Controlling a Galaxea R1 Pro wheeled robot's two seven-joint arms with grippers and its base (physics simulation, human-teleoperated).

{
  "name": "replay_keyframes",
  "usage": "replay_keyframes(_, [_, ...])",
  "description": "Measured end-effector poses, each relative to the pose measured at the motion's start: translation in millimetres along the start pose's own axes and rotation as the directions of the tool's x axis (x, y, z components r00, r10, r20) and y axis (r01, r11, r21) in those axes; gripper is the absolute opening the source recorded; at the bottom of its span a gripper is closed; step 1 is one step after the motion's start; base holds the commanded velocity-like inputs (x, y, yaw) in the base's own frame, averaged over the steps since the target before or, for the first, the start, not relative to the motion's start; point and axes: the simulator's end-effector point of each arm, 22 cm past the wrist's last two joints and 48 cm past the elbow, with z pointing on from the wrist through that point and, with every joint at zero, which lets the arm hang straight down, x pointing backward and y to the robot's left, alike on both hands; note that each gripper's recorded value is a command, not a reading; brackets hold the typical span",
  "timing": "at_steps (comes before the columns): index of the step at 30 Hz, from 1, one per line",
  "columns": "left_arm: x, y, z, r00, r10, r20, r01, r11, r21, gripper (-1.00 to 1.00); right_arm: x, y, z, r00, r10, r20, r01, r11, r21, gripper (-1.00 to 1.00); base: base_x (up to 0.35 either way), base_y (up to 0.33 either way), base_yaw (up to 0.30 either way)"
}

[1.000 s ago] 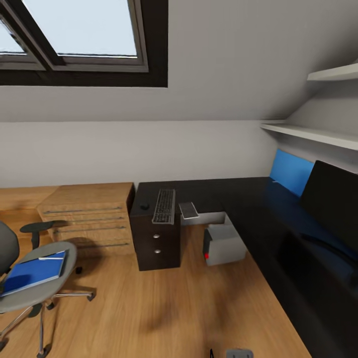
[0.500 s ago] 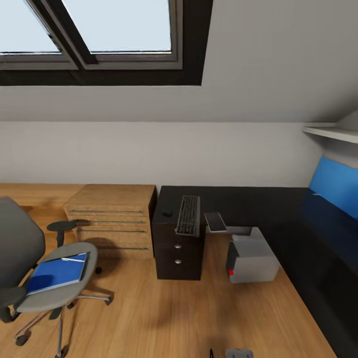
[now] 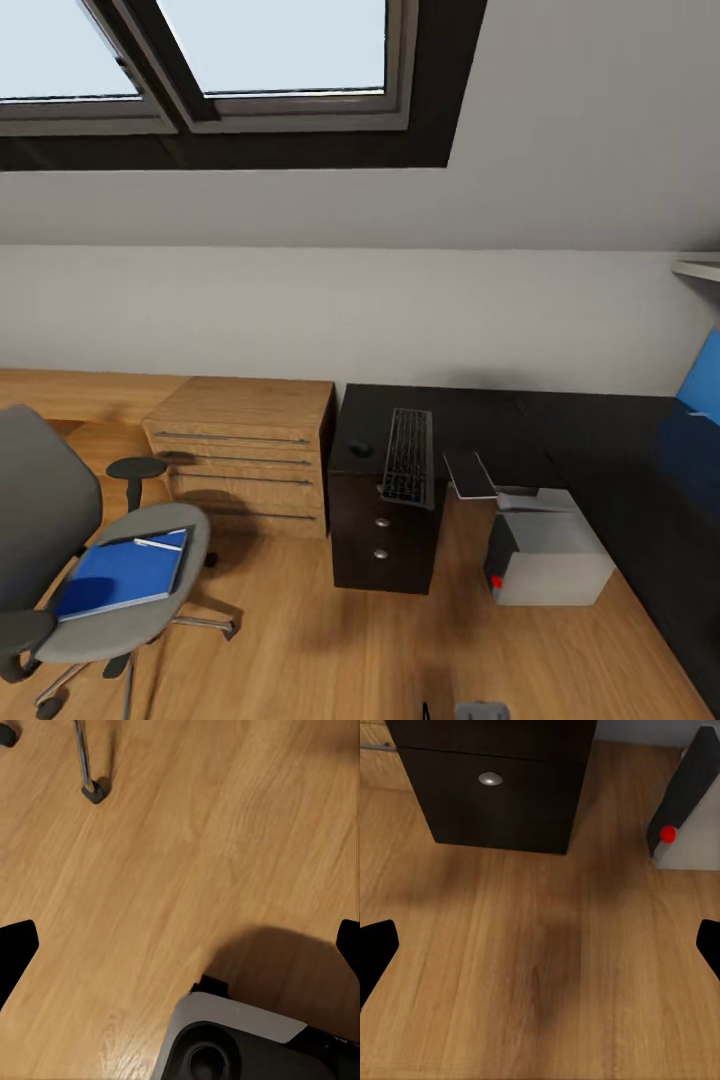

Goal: In the bedroom, organize the workspace by keeping the computer under the desk, ensuring the monitor is on the desk, placing the keyboard on the desk next to the monitor, placing the mouse on the desk next to the keyboard, moving the folder from the swivel chair onto the desk next to the mouse, stacking the notebook on top of the folder with the pen on top of the notebook, and positioning the swivel chair next to the desk.

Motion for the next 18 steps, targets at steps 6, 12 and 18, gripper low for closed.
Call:
replay_keyframes(6, [1.7,-8.9,-2.1,1.0,0.002,-0.002,-0.002,1.0,0.012,1.0,-0.1,0.5,0.0,1.0,-0.002,0.001,0.002,1.0,-0.003,1.0,0.329,0.002,0.0])
replay_keyframes(12, [1.7,-10.4,-2.4,1.0,0.002,-0.001,-0.002,1.0,0.015,1.0,-0.2,1.4,-0.1,1.0,-0.001,0.001,0.001,1.0,-0.004,1.0,0.311,0.0,0.0])
replay_keyframes(18, [1.4,-9.9,-1.9,1.0,0.001,-0.002,-0.001,1.0,0.015,1.0,-0.1,1.7,0.2,1.0,-0.001,0.0,0.001,1.0,-0.004,1.0,0.074,0.0,0.0])
